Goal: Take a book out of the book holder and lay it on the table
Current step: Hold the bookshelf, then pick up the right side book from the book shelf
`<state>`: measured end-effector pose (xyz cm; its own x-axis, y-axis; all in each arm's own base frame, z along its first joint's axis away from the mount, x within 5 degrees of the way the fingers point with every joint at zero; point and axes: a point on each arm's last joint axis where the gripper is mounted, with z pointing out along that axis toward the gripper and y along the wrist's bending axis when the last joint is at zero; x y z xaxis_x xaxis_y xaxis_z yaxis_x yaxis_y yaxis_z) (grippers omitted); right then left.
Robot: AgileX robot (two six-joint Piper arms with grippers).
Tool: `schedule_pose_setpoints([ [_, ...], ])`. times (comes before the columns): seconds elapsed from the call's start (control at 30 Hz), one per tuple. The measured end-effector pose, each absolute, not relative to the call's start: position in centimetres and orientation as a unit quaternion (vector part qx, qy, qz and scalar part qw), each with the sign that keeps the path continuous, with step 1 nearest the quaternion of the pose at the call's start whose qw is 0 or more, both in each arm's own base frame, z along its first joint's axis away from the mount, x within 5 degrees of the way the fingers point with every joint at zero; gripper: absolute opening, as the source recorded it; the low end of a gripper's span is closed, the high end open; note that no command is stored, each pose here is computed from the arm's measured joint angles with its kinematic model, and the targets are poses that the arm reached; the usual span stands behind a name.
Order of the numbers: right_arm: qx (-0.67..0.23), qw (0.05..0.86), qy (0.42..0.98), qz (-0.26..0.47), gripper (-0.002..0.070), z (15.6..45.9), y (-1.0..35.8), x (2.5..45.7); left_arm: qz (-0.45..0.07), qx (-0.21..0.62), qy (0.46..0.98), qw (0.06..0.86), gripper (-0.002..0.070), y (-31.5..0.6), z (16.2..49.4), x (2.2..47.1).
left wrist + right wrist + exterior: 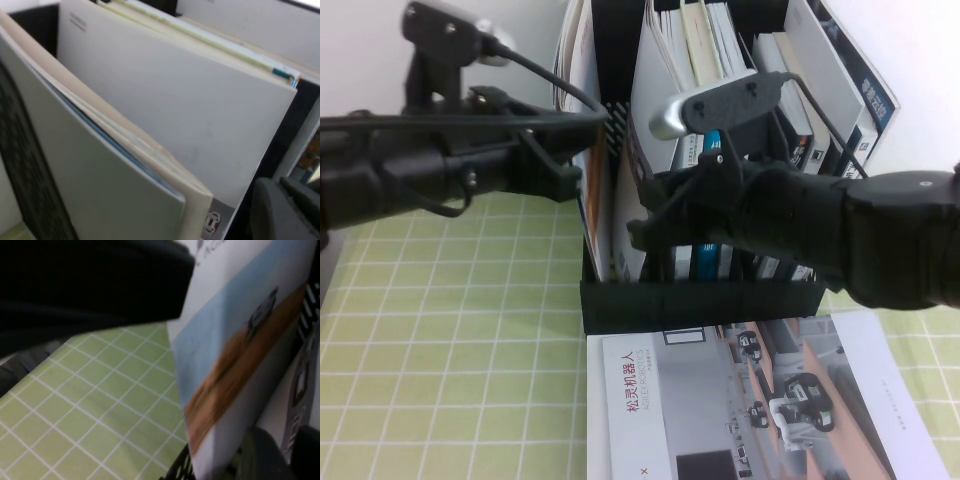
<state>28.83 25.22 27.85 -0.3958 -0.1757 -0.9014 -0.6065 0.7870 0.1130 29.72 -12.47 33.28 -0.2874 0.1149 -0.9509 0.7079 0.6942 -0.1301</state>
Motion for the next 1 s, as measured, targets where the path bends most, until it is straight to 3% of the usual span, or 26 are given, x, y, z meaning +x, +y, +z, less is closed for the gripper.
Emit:
schedule_pose_setpoints([
  [0.27, -0.209, 0.490, 0.821, 0.207, 0.0353, 27.2, 24.6, 30.2, -0.276, 0.292, 0.754, 0.521, -0.0003, -13.9, 32.2, 31.3],
  [0.4, -0.208, 0.482, 0.826, 0.206, 0.0386, 26.4, 24.9, 30.5, -0.276, 0.290, 0.759, 0.513, -0.0003, -14.2, 31.5, 32.3],
  [0.63, -0.206, 0.459, 0.840, 0.203, 0.0391, 23.7, 25.2, 32.7, -0.270, 0.286, 0.766, 0.508, -0.0003, -14.3, 30.7, 33.2],
  [0.83, -0.219, 0.464, 0.833, 0.206, 0.0387, 23.3, 26.3, 34.3, -0.257, 0.288, 0.771, 0.506, -0.0003, -14.2, 30.3, 33.5],
  [0.93, -0.224, 0.476, 0.826, 0.202, 0.0322, 23.8, 26.6, 35.0, -0.250, 0.290, 0.772, 0.507, -0.0003, -14.2, 30.3, 33.6],
  [1.0, -0.227, 0.483, 0.823, 0.196, 0.0212, 24.1, 26.6, 35.2, -0.247, 0.291, 0.773, 0.507, -0.0003, -14.1, 30.2, 33.6],
])
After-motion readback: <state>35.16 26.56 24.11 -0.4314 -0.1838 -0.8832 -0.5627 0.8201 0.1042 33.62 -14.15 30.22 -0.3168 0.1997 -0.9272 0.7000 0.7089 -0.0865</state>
